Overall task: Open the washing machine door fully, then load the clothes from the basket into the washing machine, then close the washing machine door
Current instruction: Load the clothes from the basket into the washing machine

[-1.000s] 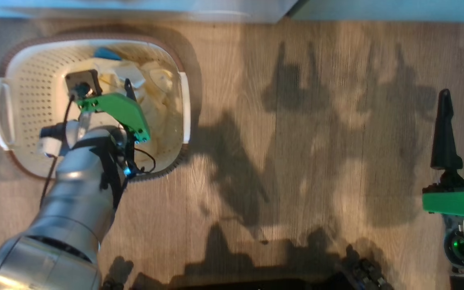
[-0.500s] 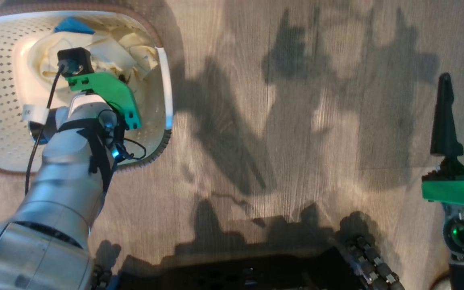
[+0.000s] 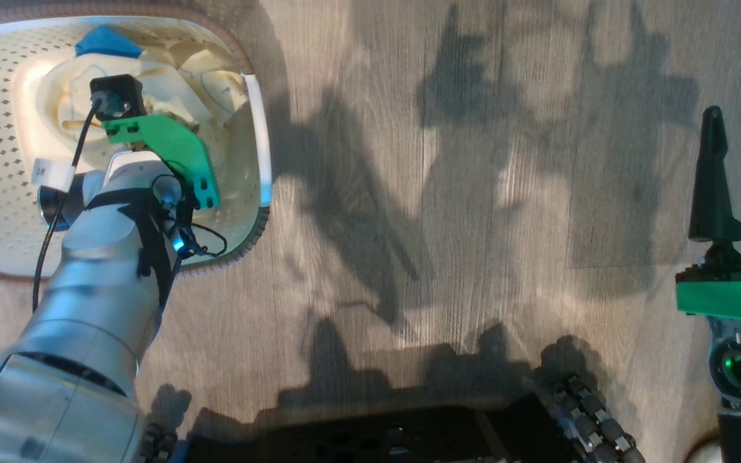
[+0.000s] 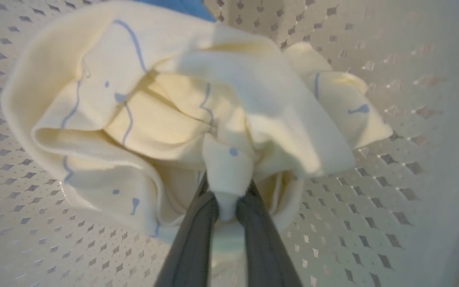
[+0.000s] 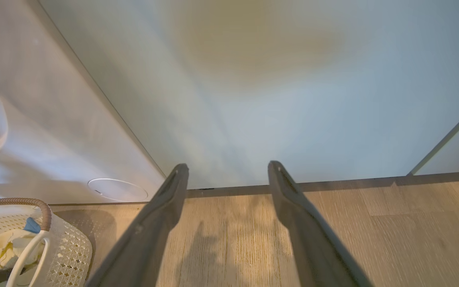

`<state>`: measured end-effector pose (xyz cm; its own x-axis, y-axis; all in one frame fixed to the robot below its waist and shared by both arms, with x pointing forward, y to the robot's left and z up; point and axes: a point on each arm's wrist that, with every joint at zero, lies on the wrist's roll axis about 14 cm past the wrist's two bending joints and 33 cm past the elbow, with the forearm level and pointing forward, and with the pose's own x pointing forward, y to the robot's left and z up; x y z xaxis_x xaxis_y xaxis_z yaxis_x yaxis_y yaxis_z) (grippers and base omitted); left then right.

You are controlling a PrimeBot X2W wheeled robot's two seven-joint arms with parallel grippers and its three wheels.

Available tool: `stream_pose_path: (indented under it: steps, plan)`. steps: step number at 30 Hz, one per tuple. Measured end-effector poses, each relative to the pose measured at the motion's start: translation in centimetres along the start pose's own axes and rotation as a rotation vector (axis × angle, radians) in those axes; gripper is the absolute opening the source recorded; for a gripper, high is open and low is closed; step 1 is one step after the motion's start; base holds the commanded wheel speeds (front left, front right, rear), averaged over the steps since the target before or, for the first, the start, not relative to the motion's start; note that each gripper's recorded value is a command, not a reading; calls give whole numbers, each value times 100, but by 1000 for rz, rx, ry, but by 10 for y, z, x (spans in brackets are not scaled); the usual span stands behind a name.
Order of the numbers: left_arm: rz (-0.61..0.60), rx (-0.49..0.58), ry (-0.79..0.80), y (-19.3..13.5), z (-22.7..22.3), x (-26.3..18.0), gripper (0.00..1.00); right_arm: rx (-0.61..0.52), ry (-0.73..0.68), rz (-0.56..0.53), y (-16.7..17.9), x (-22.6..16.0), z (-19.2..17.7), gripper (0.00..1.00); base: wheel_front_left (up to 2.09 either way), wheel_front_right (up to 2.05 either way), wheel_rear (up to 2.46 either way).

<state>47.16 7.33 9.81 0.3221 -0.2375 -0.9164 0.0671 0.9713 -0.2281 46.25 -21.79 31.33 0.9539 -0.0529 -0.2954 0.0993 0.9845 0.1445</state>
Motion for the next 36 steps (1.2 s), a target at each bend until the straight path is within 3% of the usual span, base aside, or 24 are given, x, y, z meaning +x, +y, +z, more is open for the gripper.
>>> stream_pose_path:
  steps: [9, 21, 30, 36]
  plan:
    - [22, 13, -94, 7, 18, -24, 0, 11, -50, 14, 6, 1, 19, 100, 0, 0, 0]
    - [43, 23, -353, 7, 68, -71, 0, 0, -144, 30, 11, -2, 58, 100, 0, 0, 0]
    - [47, 35, -496, 3, 91, -116, 0, -24, -196, 29, 11, -18, 84, 100, 0, 0, 0]
    - [28, 64, -679, -12, 125, -164, 0, -34, -230, 29, 12, -33, 101, 100, 0, 0, 0]
